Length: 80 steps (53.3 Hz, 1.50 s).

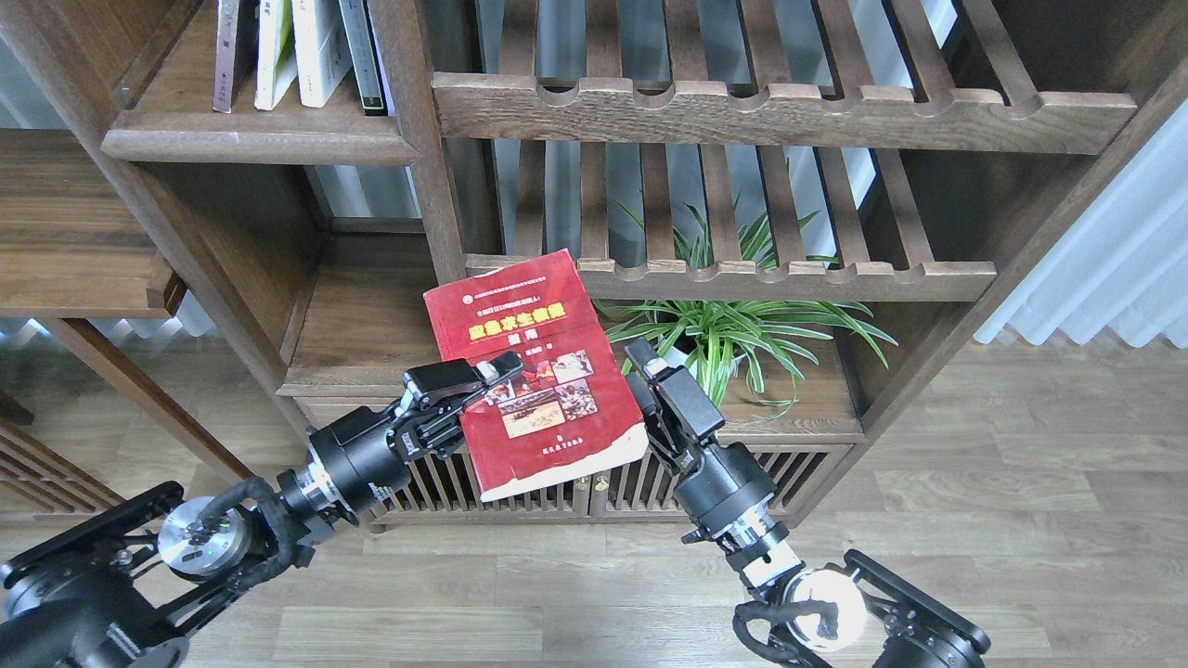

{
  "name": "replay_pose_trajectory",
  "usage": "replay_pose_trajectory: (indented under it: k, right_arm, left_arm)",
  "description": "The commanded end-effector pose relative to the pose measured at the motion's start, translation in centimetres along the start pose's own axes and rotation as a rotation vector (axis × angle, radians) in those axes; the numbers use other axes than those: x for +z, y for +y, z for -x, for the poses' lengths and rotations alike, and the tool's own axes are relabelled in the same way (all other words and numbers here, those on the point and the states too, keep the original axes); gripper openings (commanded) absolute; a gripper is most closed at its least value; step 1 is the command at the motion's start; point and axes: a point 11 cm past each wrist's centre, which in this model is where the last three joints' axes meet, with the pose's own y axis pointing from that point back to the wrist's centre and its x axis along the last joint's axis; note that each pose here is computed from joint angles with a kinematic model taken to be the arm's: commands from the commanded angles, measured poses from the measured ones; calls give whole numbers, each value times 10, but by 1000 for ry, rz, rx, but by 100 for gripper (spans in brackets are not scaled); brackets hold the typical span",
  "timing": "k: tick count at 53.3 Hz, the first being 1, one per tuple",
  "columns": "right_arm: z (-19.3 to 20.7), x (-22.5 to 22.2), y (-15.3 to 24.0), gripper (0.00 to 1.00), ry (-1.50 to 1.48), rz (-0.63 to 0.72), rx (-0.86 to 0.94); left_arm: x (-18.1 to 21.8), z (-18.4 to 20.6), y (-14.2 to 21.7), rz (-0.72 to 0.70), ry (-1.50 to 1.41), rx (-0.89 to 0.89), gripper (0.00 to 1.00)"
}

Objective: Organize books on shelf
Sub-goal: 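Take the red book with the left gripper and release the right gripper, then lift the red book with the left gripper up toward the top shelf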

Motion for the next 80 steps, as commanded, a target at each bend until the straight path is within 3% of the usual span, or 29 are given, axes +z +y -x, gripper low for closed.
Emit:
replay_pose_trajectory:
  k: [1,14,25,47,63,80]
  right_arm:
    - [2,6,-2,91,-14,0,-8]
    - [3,11,-5,91,-25,4,-15]
    - [4,11,-5,90,-22,5,-18]
    - [5,15,-7,90,-31,7,-22]
    - [4,16,-6,90,-28,10,-21]
    - [7,18,-11,90,-34,10,-32]
  left_arm:
    - [14,15,3,24,-46,-28,5]
    - [36,38,4,87,-84,-89,5]
    - [74,53,29,168,-168,-69,4]
    - [113,86,44,275,-253,-118,3]
    - [157,141,57,387,-372,-206,2]
    - [192,183,95,531,-473,-242,3]
